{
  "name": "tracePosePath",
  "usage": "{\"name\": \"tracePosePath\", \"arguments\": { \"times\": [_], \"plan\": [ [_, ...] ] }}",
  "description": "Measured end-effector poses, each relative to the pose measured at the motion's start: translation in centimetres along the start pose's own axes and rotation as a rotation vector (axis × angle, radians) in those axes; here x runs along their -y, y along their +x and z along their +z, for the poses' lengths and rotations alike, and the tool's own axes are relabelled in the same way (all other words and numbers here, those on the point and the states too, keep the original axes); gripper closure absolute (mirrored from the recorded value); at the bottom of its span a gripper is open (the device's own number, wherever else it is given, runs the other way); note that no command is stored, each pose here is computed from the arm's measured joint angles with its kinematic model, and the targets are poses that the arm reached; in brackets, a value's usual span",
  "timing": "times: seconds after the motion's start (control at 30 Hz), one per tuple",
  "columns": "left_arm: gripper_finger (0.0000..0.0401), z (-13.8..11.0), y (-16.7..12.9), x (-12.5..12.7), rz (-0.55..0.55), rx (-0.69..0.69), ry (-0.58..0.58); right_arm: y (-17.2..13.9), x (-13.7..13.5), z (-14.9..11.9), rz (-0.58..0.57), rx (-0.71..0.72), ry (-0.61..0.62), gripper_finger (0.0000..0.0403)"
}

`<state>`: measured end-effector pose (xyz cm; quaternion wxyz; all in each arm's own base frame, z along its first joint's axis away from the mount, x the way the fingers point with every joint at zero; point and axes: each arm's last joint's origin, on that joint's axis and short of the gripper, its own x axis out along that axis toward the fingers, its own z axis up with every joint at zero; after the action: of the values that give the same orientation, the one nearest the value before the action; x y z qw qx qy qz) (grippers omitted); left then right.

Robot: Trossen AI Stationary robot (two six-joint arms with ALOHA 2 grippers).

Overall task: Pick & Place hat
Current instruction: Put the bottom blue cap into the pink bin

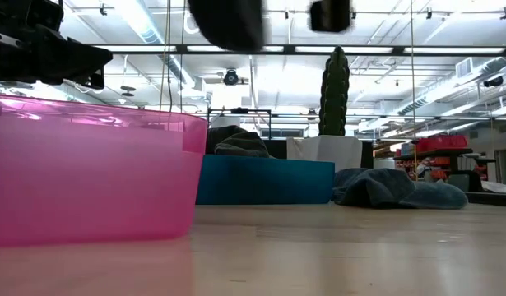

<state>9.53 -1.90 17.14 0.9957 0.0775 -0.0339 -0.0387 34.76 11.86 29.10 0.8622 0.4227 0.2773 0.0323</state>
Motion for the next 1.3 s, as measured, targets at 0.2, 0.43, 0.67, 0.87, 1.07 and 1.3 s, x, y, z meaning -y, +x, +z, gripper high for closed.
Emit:
{"name": "tracePosePath", "arguments": {
  "times": [0.2, 0.43, 0.67, 0.87, 1.07, 1.3],
  "plan": [
    [0.0376, 0.0, 0.0, 0.0, -0.003, -0.003, 0.001, 3.6, -1.5, 1.6, -0.103, -0.081, -0.092, 0.0403],
    [0.0376, 0.0, 0.0, 0.0, -0.002, -0.004, 0.001, 6.1, -0.7, 3.6, -0.168, -0.079, -0.069, 0.0403],
    [0.0376, 0.0, 0.0, 0.0, -0.002, -0.004, 0.001, 8.7, 1.8, 4.0, -0.154, -0.136, 0.022, 0.0403],
    [0.0376, -0.1, 0.0, 0.0, -0.001, -0.004, 0.001, 10.7, 3.0, 3.7, -0.102, -0.183, 0.054, 0.0403],
    [0.0376, 0.0, 0.0, 0.0, -0.001, -0.004, 0.001, 11.3, 3.9, 3.9, -0.110, -0.185, 0.058, 0.0403],
    [0.0376, 0.0, 0.0, 0.0, -0.001, -0.004, 0.001, 11.3, 3.9, 4.3, -0.090, -0.166, 0.016, 0.0382]
  ]
}}
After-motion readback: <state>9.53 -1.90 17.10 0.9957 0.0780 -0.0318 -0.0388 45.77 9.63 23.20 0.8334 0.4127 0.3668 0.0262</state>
